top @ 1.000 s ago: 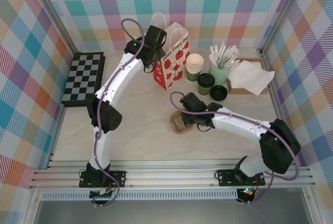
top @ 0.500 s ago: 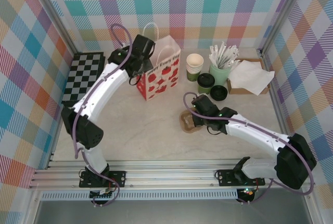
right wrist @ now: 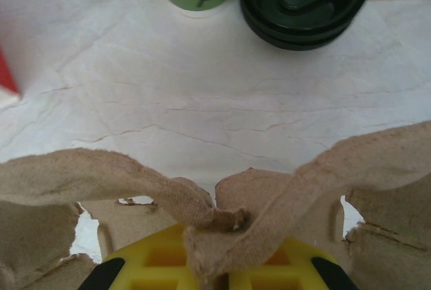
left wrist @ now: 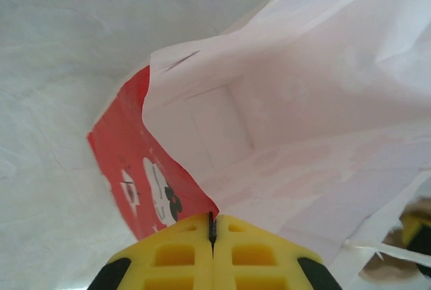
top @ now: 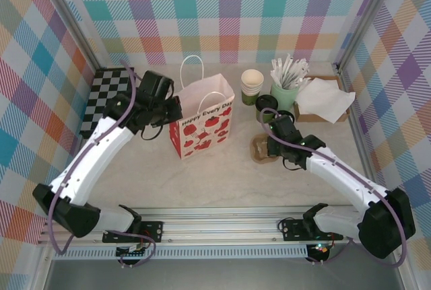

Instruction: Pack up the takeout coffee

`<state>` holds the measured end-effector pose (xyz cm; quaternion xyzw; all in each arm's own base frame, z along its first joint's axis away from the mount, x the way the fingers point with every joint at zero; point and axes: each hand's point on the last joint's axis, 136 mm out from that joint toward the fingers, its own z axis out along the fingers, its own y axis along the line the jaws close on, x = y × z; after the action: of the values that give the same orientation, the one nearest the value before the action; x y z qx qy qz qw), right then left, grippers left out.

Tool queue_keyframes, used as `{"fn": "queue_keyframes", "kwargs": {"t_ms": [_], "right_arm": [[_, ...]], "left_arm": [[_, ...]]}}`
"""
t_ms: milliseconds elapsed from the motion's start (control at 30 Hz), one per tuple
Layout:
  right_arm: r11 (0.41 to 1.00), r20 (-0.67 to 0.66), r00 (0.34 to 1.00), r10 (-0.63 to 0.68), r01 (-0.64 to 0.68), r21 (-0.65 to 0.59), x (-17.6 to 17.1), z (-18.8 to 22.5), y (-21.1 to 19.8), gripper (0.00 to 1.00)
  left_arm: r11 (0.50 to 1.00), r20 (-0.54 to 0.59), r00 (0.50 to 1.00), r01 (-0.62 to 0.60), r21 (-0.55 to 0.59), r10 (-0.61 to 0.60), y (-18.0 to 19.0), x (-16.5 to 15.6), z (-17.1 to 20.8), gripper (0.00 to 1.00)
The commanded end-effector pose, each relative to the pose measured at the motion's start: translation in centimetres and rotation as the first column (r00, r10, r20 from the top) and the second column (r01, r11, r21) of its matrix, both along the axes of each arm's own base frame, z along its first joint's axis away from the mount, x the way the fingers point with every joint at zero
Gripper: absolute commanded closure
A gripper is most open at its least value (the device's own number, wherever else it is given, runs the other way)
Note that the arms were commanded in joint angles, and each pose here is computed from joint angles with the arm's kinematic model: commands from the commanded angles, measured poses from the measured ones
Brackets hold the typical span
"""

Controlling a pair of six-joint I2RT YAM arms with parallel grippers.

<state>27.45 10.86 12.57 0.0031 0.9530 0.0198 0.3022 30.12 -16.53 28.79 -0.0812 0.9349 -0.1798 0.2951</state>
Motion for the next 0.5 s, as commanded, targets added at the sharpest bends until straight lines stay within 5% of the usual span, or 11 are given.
{"fn": "queue_keyframes", "kwargs": {"t_ms": [0,333,467], "right_arm": [[0.999,-0.047,0.998,-0.038,0.039,0.018,-0.7,-0.3,-1.0,1.00],[0.994,-0.047,0.993,-0.107,0.108,0.008,0.0,2.1,-4.6,1.00],[0.994,-0.046,0.993,-0.113,0.113,0.003,0.4,3.1,-5.5,1.00]], "left_arm": [[0.985,0.016,0.995,0.102,-0.141,-0.101,-2.7,-1.3,0.5,1.00],[0.969,-0.001,0.997,0.074,-0.234,-0.077,-6.8,-3.2,-0.3,1.00],[0.983,-0.041,0.995,0.085,-0.165,-0.093,-6.2,-4.2,-1.2,0.86]]}}
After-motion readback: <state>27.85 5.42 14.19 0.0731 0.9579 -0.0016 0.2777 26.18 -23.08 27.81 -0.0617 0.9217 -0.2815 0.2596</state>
